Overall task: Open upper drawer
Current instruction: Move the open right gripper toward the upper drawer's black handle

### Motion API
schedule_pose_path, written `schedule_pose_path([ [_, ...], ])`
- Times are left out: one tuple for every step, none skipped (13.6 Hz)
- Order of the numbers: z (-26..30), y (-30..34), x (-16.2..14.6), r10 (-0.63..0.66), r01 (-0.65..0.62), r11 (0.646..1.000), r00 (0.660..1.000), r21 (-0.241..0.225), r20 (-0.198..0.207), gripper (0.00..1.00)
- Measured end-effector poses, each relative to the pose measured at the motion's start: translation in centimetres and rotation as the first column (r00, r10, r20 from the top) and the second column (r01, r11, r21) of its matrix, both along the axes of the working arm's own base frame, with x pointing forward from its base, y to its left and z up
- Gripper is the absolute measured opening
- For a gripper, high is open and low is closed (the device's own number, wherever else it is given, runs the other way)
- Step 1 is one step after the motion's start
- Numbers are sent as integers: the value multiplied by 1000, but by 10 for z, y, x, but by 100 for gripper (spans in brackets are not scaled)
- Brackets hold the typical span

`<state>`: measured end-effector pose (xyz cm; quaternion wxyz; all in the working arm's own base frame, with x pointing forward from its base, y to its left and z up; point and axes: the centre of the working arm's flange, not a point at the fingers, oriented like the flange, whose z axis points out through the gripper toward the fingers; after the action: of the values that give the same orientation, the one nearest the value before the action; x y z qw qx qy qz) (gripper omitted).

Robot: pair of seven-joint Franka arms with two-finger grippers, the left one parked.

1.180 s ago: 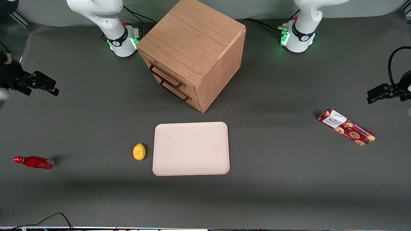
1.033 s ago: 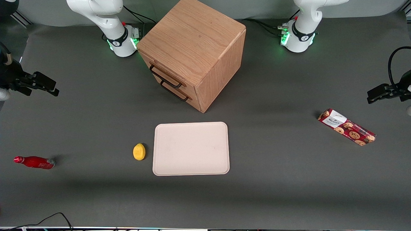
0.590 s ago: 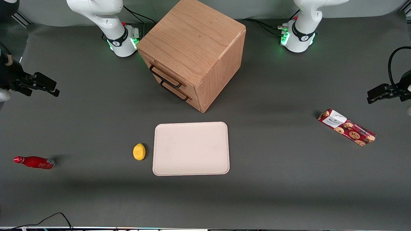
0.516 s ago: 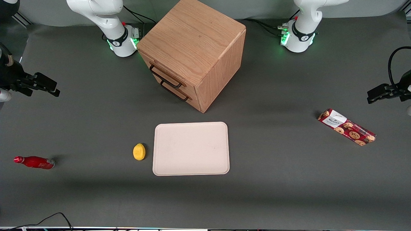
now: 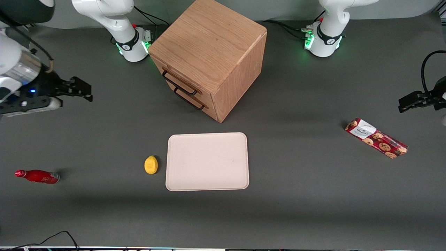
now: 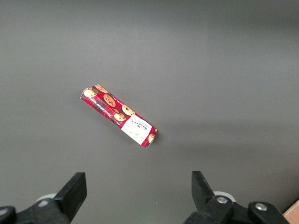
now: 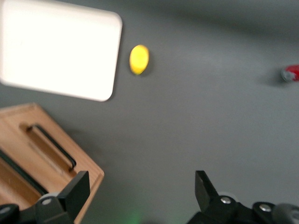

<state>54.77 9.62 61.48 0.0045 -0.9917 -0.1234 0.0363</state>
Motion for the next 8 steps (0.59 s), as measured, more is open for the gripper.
schedule_pose_path([
  [-3, 8, -2, 88, -88, 996, 996, 5, -17, 100],
  [-6, 17, -4, 160, -160, 987, 987, 16, -30, 100],
  [-11, 29, -5, 215, -213, 976, 976, 36, -45, 100],
  [-18, 43, -6, 252, -248, 967, 966, 63, -57, 100],
  [-26, 57, -7, 284, -278, 956, 956, 91, -71, 100],
  [-35, 71, -9, 322, -312, 943, 943, 114, -87, 100],
  [-44, 87, -12, 360, -346, 929, 927, 132, -103, 100],
  [-55, 101, -15, 391, -374, 916, 912, 144, -121, 100],
])
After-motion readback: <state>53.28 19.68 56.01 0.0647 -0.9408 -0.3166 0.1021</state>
